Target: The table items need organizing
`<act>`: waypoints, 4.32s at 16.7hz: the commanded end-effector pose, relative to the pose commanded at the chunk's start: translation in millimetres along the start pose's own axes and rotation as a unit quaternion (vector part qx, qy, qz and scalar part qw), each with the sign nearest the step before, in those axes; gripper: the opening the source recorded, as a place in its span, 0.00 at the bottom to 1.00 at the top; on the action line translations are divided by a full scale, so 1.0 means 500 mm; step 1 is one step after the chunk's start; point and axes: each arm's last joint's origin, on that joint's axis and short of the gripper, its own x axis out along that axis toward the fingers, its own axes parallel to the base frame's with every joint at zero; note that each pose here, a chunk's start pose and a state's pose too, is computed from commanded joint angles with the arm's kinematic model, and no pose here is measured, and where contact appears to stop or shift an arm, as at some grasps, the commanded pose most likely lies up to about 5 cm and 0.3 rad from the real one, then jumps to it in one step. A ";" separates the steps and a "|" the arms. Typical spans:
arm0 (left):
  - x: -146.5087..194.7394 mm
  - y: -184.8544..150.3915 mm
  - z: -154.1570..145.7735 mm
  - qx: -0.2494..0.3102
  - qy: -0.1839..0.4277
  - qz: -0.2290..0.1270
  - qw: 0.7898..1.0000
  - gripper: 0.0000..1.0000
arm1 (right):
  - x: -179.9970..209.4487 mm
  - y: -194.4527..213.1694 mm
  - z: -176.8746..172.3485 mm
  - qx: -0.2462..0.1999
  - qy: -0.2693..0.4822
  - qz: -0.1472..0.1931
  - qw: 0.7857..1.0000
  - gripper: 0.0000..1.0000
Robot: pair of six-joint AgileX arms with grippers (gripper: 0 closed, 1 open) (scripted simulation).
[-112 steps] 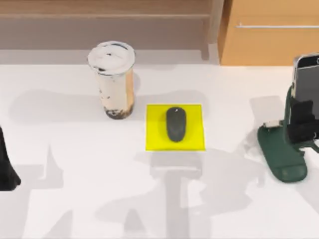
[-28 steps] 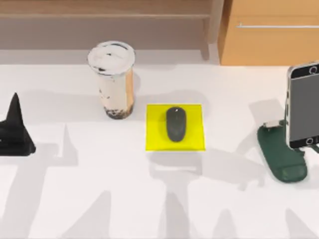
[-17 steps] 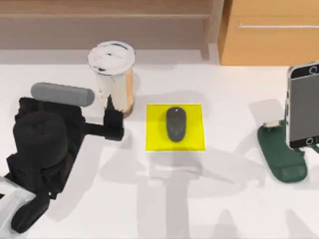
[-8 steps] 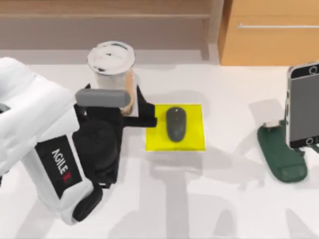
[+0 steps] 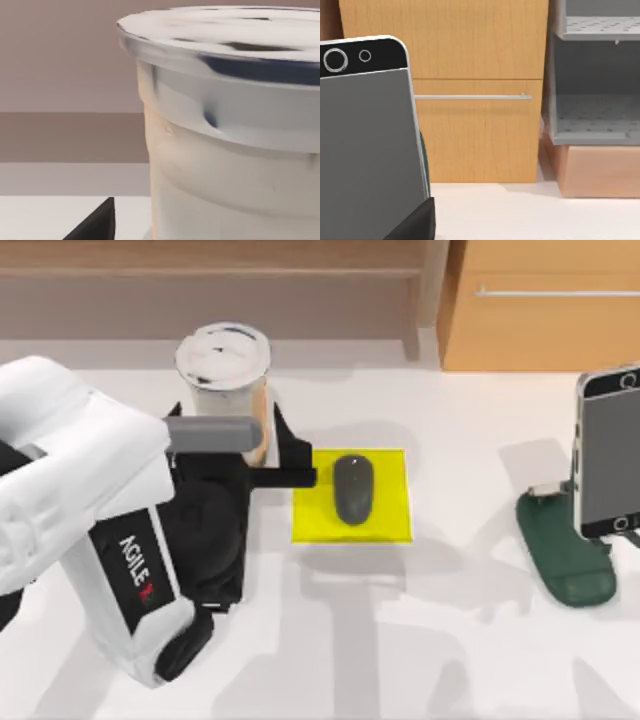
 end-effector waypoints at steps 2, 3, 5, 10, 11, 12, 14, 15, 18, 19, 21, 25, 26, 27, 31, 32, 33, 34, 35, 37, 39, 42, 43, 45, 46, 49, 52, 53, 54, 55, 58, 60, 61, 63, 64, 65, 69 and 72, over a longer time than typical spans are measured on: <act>0.010 0.000 0.000 0.000 0.000 0.000 1.000 1.00 | 0.000 0.000 0.000 0.000 0.000 0.000 1.000 1.00; 0.019 0.000 -0.001 0.000 0.000 0.001 1.000 1.00 | 0.000 0.000 0.000 0.000 0.000 0.000 1.000 1.00; 0.037 -0.002 0.001 -0.001 -0.002 0.000 1.000 1.00 | 0.000 0.000 0.000 0.000 0.000 0.000 1.000 1.00; 0.061 -0.001 0.000 -0.001 -0.001 0.000 1.000 1.00 | 0.000 0.000 0.000 0.000 0.000 0.000 1.000 1.00; 0.061 -0.001 0.000 -0.001 -0.001 0.000 1.000 1.00 | 0.000 0.000 0.000 0.000 0.000 0.000 1.000 1.00; 0.061 -0.001 0.000 -0.001 -0.001 0.000 1.000 0.92 | 0.000 0.000 0.000 0.000 0.000 0.000 1.000 1.00; 0.061 -0.001 0.000 -0.001 -0.001 0.000 1.000 0.77 | 0.000 0.000 0.000 0.000 0.000 0.000 1.000 1.00; 0.061 -0.001 0.000 -0.001 -0.001 0.000 1.000 0.70 | 0.000 0.000 0.000 0.000 0.000 0.000 1.000 1.00; 0.061 -0.001 0.000 -0.001 -0.001 0.000 1.000 0.47 | 0.000 0.000 0.000 0.000 0.000 0.000 1.000 1.00; 0.061 -0.001 0.000 -0.001 -0.001 0.000 1.000 0.40 | 0.000 0.000 0.000 0.000 0.000 0.000 1.000 1.00; 0.061 -0.001 0.000 -0.001 -0.001 0.000 1.000 0.25 | 0.000 0.000 0.000 0.000 0.000 0.000 1.000 1.00; 0.061 -0.001 0.000 -0.001 -0.001 0.000 1.000 0.00 | 0.000 0.000 0.000 0.000 0.000 0.000 1.000 1.00; 0.061 -0.001 0.000 -0.001 -0.001 0.000 1.000 0.00 | 0.000 0.000 0.000 0.000 0.000 0.000 1.000 1.00; 0.061 -0.001 0.000 -0.001 -0.001 0.000 1.000 0.00 | 0.000 0.000 0.000 0.000 0.000 0.000 1.000 1.00; 0.061 -0.001 0.000 -0.001 -0.001 0.000 1.000 0.00 | 0.000 0.000 0.000 0.000 0.000 0.000 1.000 1.00; 0.061 -0.001 0.000 -0.001 -0.001 0.000 1.000 0.00 | 0.000 0.000 0.000 0.000 0.000 0.000 1.000 1.00; 0.060 -0.003 0.001 0.000 -0.002 -0.001 1.000 0.00 | 0.000 0.000 0.000 0.000 0.000 0.000 1.000 1.00; 0.060 -0.003 0.002 0.000 -0.002 -0.001 1.000 0.00 | 0.000 0.000 0.000 0.000 0.000 0.000 1.000 1.00; 0.060 -0.003 0.007 0.000 -0.002 -0.001 1.000 0.00 | 0.000 0.000 0.000 0.000 0.000 0.000 1.000 1.00; 0.060 -0.003 0.019 -0.001 -0.002 -0.001 1.000 0.00 | 0.000 0.000 0.000 0.000 0.000 0.000 1.000 1.00; 0.060 -0.003 0.021 0.000 -0.002 -0.001 1.000 0.00 | 0.000 0.000 0.000 0.000 0.000 0.000 1.000 1.00; 0.061 -0.004 0.020 0.000 -0.002 -0.001 1.000 0.00 | 0.000 0.000 0.000 0.000 0.000 0.000 1.000 1.00; 0.065 -0.006 0.031 -0.007 -0.014 -0.004 1.000 0.00 | 0.000 0.000 0.000 0.000 0.000 0.000 1.000 1.00; 0.081 -0.012 0.070 -0.027 -0.046 -0.016 0.998 0.00 | 0.000 0.000 0.000 0.000 0.000 0.000 1.000 1.00; 0.091 -0.014 0.095 -0.037 -0.064 -0.025 0.997 0.00 | 0.000 0.000 0.000 0.000 0.000 0.000 1.000 1.00; 0.128 -0.008 0.178 -0.062 -0.116 -0.053 0.990 0.00 | 0.000 0.000 0.000 0.000 0.000 0.000 1.000 1.00; 0.174 0.026 0.253 -0.066 -0.148 -0.076 0.984 0.00 | 0.000 0.000 0.000 0.000 0.000 0.000 1.000 1.00; 0.192 0.045 0.271 -0.063 -0.150 -0.079 0.983 0.00 | 0.000 0.000 0.000 0.000 0.000 0.000 1.000 1.00; 0.211 0.069 0.285 -0.058 -0.149 -0.081 0.984 0.00 | 0.000 0.000 0.000 0.000 0.000 0.000 1.000 1.00; 0.231 0.096 0.296 -0.052 -0.143 -0.081 0.985 0.00 | 0.000 0.000 0.000 0.000 0.000 0.000 1.000 1.00; 0.285 0.195 0.322 -0.032 -0.116 -0.072 0.990 0.00 | 0.000 0.000 0.000 0.000 0.000 0.000 1.000 1.00; 0.313 0.271 0.337 -0.021 -0.094 -0.059 0.994 0.00 | 0.000 0.000 0.000 0.000 0.000 0.000 1.000 1.00; 0.323 0.310 0.343 -0.017 -0.083 -0.052 0.995 0.00 | 0.000 0.000 0.000 0.000 0.000 0.000 1.000 1.00; 0.337 0.386 0.356 -0.009 -0.063 -0.037 0.997 0.00 | 0.000 0.000 0.000 0.000 0.000 0.000 1.000 1.00; 0.340 0.422 0.362 -0.006 -0.053 -0.029 0.998 0.00 | 0.000 0.000 0.000 0.000 0.000 0.000 1.000 1.00; 0.342 0.455 0.367 -0.003 -0.045 -0.021 0.999 0.00 | 0.000 0.000 0.000 0.000 0.000 0.000 1.000 1.00; 0.340 0.541 0.371 0.001 -0.013 -0.003 1.000 0.00 | 0.000 0.000 0.000 0.000 0.000 0.000 1.000 1.00; 0.341 0.551 0.363 0.000 -0.003 -0.002 1.000 0.00 | 0.000 0.000 0.000 0.000 0.000 0.000 1.000 1.00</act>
